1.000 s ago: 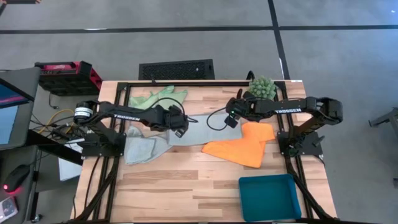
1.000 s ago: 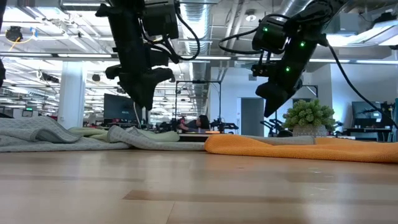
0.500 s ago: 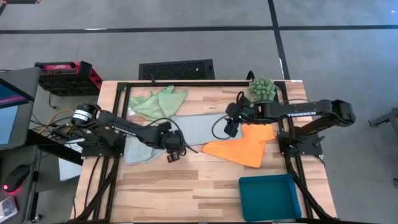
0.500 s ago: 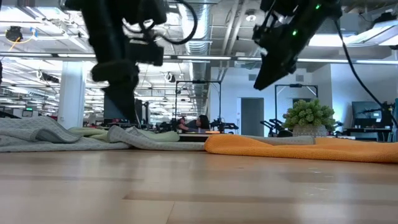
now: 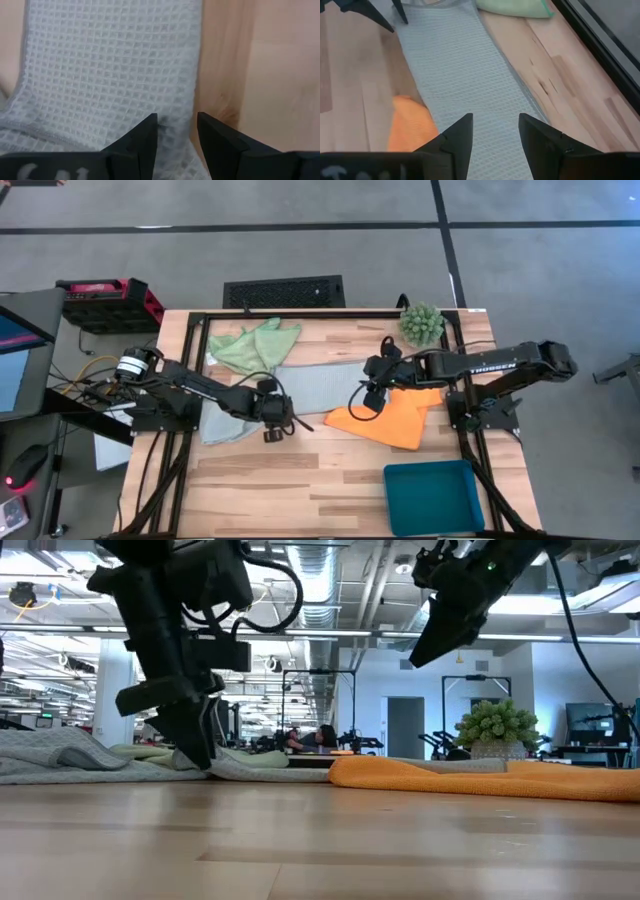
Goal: Fold microfiber towels
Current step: Fold the bottom gray towel
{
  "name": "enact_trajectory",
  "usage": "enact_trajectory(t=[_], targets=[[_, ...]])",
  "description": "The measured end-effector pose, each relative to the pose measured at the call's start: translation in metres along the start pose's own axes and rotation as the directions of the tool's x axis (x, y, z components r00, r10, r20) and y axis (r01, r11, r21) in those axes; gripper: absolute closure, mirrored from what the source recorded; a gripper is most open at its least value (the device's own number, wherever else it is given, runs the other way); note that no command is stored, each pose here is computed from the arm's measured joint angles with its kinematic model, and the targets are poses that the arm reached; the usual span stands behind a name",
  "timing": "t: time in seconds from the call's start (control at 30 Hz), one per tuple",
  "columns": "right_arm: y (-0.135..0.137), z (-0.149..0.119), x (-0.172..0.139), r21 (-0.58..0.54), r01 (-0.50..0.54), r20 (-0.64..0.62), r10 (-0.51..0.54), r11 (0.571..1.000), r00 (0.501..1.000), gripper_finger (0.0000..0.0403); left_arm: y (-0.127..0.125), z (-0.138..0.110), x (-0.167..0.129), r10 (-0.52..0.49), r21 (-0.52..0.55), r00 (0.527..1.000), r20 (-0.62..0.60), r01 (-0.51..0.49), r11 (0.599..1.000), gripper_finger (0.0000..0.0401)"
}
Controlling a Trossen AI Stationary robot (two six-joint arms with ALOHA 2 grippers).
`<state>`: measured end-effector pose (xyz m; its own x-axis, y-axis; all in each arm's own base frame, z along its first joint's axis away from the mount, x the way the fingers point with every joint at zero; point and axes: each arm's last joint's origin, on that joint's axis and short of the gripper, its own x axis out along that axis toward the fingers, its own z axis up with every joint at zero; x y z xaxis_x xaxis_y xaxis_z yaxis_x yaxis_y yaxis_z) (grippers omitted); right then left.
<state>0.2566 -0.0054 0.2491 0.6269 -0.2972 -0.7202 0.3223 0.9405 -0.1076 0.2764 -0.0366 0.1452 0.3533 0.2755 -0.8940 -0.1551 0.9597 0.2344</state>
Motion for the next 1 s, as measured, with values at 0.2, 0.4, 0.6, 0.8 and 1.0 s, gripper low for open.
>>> enact_trajectory(t=[0.2,0.4,0.6,0.8,1.0], targets=[[0.0,0.0,0.0,0.001,0.002,0.0,-0.002,1.0,1.0,0.0225,0.001,-0.006,0.003,0.038,0.001,0.999,-0.011,-0.038,0.999,0.027],[0.0,0.0,0.0,0.001,0.003,0.0,-0.003,1.0,1.0,0.0223,0.002,-0.002,0.001,0.068,-0.003,0.998,0.003,-0.068,0.998,0.0319],[0.0,0.0,0.0,-0.004,0.002,-0.001,-0.002,1.0,1.0,0.0226,0.002,-0.003,0.0,0.065,-0.004,0.998,-0.014,-0.066,0.998,0.0394],[-0.001,-0.001,-0.007,-0.012,-0.004,0.005,0.004,1.0,1.0,0.023,0.005,0.027,-0.017,0.057,0.046,0.997,0.059,-0.06,0.997,0.0399],[-0.005,-0.004,-0.022,-0.017,-0.016,-0.001,0.016,1.0,1.0,0.0233,0.019,0.071,-0.044,0.058,0.122,0.98,0.192,-0.082,0.989,0.04]])
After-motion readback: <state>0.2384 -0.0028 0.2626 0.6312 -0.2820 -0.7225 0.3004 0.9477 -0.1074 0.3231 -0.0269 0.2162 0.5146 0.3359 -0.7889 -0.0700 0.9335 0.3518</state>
